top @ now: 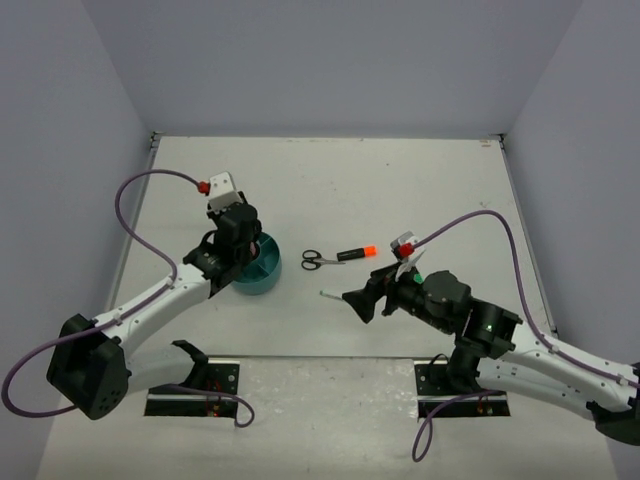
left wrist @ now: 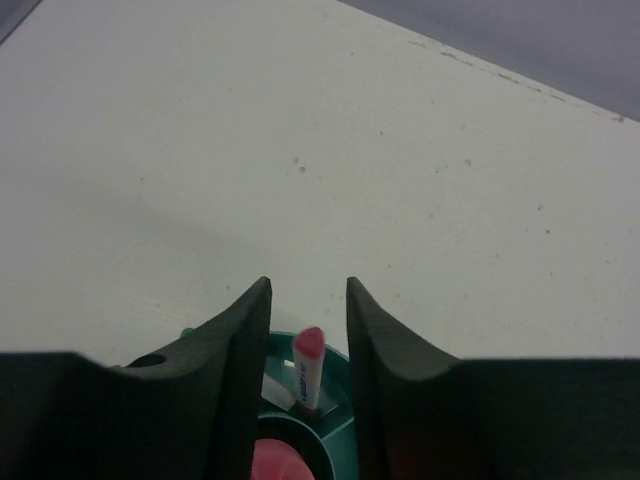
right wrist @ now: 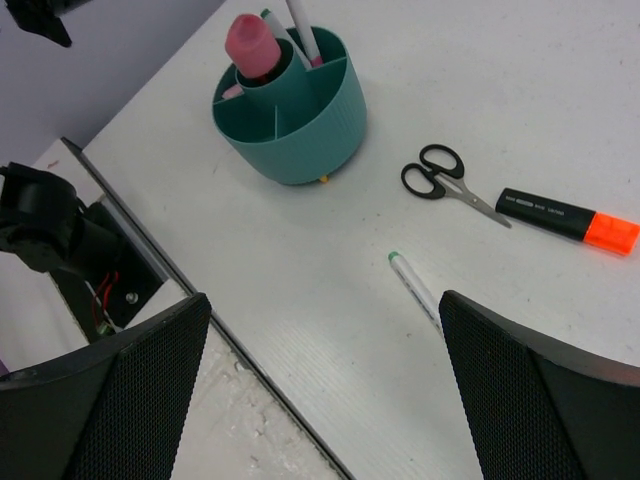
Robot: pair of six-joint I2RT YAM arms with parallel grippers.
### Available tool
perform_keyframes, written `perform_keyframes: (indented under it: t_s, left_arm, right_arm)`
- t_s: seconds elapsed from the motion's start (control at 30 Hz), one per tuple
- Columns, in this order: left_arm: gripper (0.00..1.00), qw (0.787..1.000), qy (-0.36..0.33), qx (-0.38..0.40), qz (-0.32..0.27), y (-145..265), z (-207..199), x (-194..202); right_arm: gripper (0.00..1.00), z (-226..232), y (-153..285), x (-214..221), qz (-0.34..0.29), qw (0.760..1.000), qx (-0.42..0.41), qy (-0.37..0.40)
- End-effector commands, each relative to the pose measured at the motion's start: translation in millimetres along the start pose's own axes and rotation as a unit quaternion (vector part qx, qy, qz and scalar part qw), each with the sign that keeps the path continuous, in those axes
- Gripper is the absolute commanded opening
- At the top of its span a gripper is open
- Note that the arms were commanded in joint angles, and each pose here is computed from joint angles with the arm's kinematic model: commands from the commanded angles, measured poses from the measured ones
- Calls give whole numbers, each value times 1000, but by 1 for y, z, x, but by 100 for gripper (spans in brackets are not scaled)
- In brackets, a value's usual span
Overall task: Sort the stationery into containers
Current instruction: Place the pen in the storage box, then pick up the pen from the center of the board.
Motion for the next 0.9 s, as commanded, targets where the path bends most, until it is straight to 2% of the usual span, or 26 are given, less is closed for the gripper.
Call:
perform_keyframes:
  t_s: [0.0,0.1,0.23,0.3,0.43,0.53,0.67,0.73,0.77,0.8,0.87]
  left_arm:
    - [47,998,52,29,-25,10,-5,-21]
    - [53,997,64,43,-28,20,-6,-33]
    - [56,995,71,61,-26,39,-4,-55]
    - [69,993,76,81,-32,53,-4,-71]
    - [94,990,61,128,-19,74,-9,-91]
    - [100,988,46,150,-5,84,-12,-99]
    - [100,981,35,188,20,95,-16,-97]
    - [100,978,35,204,24,100,-16,-97]
    - [100,977,35,208,23,102,-16,-97]
    - [100,976,33,212,25,103,-16,-97]
    - [100,975,32,217,26,105,-16,-97]
  right_arm:
    - [99,-2,-23,20,66,997,28,1]
    - [99,-9,-40,30,122,990,73,10]
    - [99,-28,-65,51,206,970,125,22]
    - [97,-37,-78,64,248,960,122,33]
    - [94,-47,-93,72,294,946,107,78]
    - [92,-48,-107,77,332,934,80,103]
    - [77,-46,-119,98,401,908,41,114]
    - [60,-41,-122,108,427,898,14,105]
    - [55,-43,-125,117,444,890,12,102]
    - [51,-44,-124,125,462,881,14,99]
    - [50,-49,-125,130,478,872,33,98]
Point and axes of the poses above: each gripper's point midway between its finger pads, its own y axis back along the fingers, its own z axis along the line the jaws close on, x = y × z, the point moved 5 cm from there along y, back along the fingers, and after that the axes turned 7 degrees about y, right-handed, at the moved point
